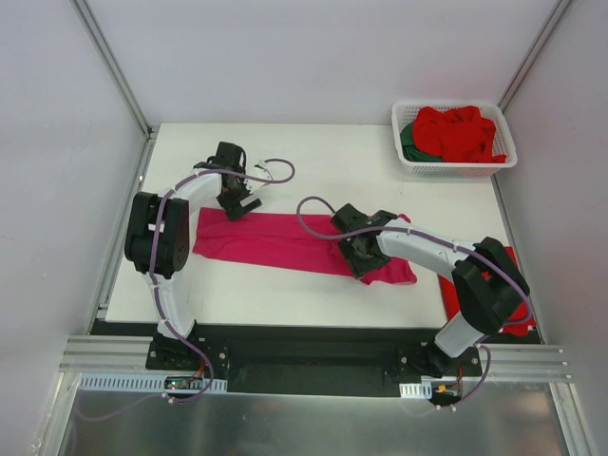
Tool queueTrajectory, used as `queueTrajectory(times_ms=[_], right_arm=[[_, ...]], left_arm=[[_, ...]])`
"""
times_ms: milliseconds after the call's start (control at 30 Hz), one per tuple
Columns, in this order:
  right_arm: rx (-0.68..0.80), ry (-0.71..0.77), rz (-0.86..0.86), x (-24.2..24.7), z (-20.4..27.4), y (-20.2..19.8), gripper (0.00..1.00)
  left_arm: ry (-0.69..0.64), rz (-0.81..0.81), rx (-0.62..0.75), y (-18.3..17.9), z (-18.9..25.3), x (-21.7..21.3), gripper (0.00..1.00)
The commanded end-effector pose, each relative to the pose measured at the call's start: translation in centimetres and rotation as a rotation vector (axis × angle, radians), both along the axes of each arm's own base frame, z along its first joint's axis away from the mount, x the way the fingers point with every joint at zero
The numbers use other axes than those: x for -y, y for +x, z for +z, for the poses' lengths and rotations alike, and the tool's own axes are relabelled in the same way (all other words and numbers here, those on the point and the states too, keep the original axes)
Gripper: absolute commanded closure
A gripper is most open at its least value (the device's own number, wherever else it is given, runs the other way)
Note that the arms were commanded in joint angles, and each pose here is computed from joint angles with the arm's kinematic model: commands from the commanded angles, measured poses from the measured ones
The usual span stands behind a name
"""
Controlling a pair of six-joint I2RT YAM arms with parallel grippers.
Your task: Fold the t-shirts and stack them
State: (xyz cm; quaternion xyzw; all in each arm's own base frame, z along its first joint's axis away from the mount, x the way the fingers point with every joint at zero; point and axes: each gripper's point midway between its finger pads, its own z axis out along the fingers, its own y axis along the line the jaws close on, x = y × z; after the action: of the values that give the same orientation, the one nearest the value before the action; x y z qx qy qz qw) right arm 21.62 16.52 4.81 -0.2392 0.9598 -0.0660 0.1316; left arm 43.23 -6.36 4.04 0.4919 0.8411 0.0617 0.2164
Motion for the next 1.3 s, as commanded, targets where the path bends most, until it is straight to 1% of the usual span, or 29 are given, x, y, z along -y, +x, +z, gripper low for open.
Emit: queueTrajectory(times_ms=[0, 100, 167, 233, 433, 667, 767, 933, 1267], right_arm=[[-0.017, 0.005, 0.036, -0.7, -0.4, -0.5, 0.46], [-0.060, 0.004, 0.079, -1.4, -1.5, -1.0, 0.46], [-0.098, -0.026, 0.100, -1.3, -2.3, -1.4, 0.46], [-0.124, -0.056, 0.116, -1.1, -2.8, -1.9, 0.45], [-0.164, -0.084, 0.131, -1.0, -3.7, -2.6, 0.45], [-0.177, -0.140, 0.139, 0.2, -3.5, -2.9, 0.45], [-0.180, -0.134, 0.134, 0.3, -3.1, -3.2, 0.44], [-0.183, -0.063, 0.127, -0.8, -2.3, -3.4, 0.44], [-0.217, -0.072, 0.124, -0.1, -2.9, -4.4, 0.43]], left_arm=[[-0.003, -0.010, 0.045, 0.9, 1.2, 0.4, 0.01], [0.001, -0.002, 0.057, 0.9, 1.4, 0.2, 0.01], [-0.003, -0.003, 0.078, 1.0, 1.9, 0.3, 0.00], [0.021, 0.008, 0.104, 1.1, 2.5, -0.3, 0.01], [0.020, 0.009, 0.141, 1.0, 3.6, -0.4, 0.01], [0.029, 0.006, 0.143, 0.6, 3.5, -0.6, 0.01], [0.034, 0.005, 0.143, 0.6, 3.2, -0.7, 0.01], [0.034, 0.011, 0.128, 0.7, 2.5, -0.7, 0.01], [0.062, 0.008, 0.098, 1.2, 0.6, -0.9, 0.01]])
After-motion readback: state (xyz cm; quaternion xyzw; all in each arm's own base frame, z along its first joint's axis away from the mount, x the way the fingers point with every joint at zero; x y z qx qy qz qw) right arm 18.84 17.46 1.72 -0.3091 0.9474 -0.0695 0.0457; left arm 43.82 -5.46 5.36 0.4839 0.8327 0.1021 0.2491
